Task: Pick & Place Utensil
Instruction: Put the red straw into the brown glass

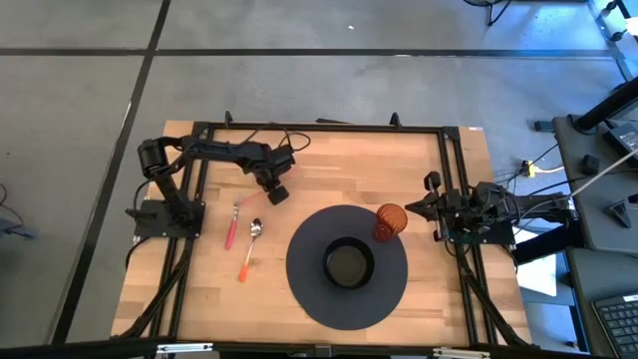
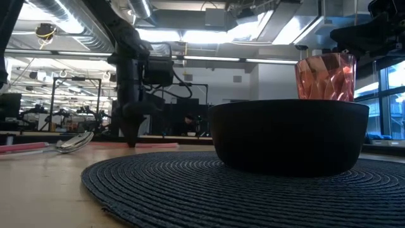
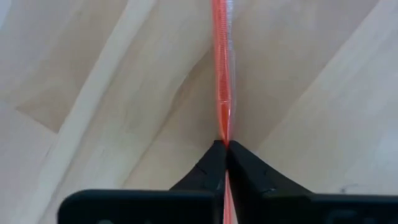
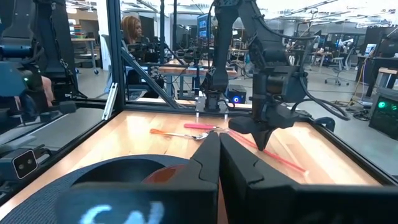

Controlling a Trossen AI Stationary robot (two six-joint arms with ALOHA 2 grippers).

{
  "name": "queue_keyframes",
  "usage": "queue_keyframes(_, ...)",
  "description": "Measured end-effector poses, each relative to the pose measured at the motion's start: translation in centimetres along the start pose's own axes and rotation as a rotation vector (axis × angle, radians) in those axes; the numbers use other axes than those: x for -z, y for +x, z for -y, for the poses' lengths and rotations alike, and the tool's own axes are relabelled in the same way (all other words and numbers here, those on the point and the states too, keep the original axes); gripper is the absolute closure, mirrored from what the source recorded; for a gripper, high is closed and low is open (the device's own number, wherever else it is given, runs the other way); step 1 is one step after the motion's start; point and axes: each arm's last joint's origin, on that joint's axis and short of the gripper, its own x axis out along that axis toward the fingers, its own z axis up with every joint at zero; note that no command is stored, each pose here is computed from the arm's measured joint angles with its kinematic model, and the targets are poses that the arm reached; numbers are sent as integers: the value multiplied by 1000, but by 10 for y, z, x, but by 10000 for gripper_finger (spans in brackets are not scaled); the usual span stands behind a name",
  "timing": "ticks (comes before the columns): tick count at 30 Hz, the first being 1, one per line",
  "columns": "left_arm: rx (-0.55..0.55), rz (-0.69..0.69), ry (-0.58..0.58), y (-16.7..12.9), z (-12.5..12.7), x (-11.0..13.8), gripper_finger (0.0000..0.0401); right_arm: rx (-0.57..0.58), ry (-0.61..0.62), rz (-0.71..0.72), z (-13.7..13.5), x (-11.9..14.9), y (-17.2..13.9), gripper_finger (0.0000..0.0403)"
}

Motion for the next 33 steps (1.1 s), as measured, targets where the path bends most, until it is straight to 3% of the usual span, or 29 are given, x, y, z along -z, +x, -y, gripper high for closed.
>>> queue_keyframes(8, -42, 95, 70, -14, 12, -4, 399, 0, 0, 0, 0, 0, 0, 400)
queue_keyframes(15, 51, 376, 116, -62, 29, -12, 399, 1, 0, 0, 0, 0, 0, 400)
queue_keyframes(28, 521, 1316, 551, -173, 115, -12, 399, 3, -2, 0, 0, 0, 0, 400)
queue_keyframes(33, 589, 1616, 677, -192, 148, 0, 399, 44, 0, -1, 1, 0, 0, 400)
